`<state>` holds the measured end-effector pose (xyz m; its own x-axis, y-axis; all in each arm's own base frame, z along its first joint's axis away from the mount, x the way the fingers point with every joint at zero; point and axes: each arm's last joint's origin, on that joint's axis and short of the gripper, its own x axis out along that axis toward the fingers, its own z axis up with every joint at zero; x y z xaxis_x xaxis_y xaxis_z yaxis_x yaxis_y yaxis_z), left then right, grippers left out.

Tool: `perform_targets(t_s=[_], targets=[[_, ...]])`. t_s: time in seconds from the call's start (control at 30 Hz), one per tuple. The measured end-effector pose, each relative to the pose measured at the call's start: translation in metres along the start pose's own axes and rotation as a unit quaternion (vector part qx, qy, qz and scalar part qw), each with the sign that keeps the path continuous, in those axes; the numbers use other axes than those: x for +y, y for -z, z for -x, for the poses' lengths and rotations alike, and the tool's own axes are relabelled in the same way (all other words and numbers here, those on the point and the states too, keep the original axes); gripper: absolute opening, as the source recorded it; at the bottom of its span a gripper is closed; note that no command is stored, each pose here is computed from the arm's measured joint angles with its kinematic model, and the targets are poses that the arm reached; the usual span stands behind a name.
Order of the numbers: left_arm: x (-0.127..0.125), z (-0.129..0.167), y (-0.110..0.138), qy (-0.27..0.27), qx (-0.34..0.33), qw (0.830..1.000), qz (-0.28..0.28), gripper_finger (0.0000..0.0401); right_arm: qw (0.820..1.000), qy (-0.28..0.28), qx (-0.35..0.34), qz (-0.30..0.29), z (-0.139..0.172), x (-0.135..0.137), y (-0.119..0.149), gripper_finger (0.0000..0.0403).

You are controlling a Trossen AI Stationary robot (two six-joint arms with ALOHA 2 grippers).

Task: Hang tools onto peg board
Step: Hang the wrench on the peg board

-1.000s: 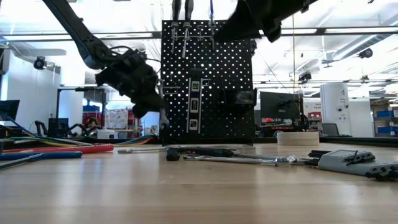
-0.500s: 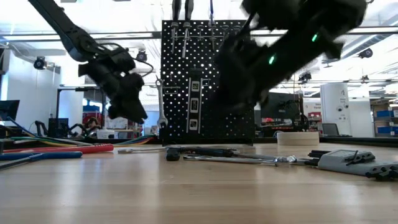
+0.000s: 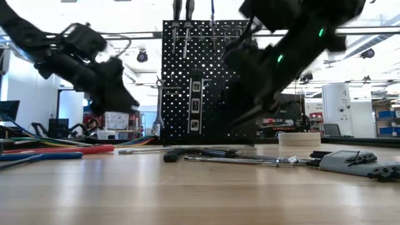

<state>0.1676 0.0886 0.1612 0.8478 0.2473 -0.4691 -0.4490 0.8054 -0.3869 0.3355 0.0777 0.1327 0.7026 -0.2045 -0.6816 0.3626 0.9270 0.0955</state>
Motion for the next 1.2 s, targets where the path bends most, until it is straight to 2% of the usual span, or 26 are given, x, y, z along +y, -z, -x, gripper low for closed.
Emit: perform_targets(t_s=[0.17, 0.4, 0.5, 0.6, 0.7, 0.97, 1.2], targets=[[-0.034, 0.001, 0.001, 0.074, -0.084, 0.993, -0.033, 0.0154, 0.997, 0.045, 0.068, -0.017, 0.028, -0.012, 0.001, 0.0143], [-0.07, 0.004, 0.009, 0.082, -0.133, 0.982, -0.102, 0.0154, 0.996, 0.035, 0.075, -0.032, 0.018, -0.01, 0.001, 0.0139], [-0.08, 0.005, 0.013, 0.083, -0.139, 0.981, -0.109, 0.0154, 0.996, 0.042, 0.078, -0.028, 0.013, -0.011, 0.001, 0.0136], [-0.084, 0.005, 0.017, 0.081, -0.137, 0.981, -0.113, 0.0154, 0.996, 0.044, 0.08, -0.02, 0.007, -0.01, 0.0, 0.0129], [-0.084, 0.005, 0.018, 0.08, -0.134, 0.981, -0.113, 0.0154, 0.995, 0.048, 0.09, 0.015, -0.002, -0.01, 0.003, 0.0122], [-0.084, 0.002, 0.021, 0.076, -0.125, 0.983, -0.107, 0.0154, 0.992, 0.049, 0.113, 0.041, -0.017, -0.017, 0.006, 0.0106], [-0.083, -0.007, 0.026, 0.071, -0.115, 0.986, -0.103, 0.0154, 0.988, 0.017, 0.137, 0.072, -0.023, -0.028, 0.0, 0.0078]])
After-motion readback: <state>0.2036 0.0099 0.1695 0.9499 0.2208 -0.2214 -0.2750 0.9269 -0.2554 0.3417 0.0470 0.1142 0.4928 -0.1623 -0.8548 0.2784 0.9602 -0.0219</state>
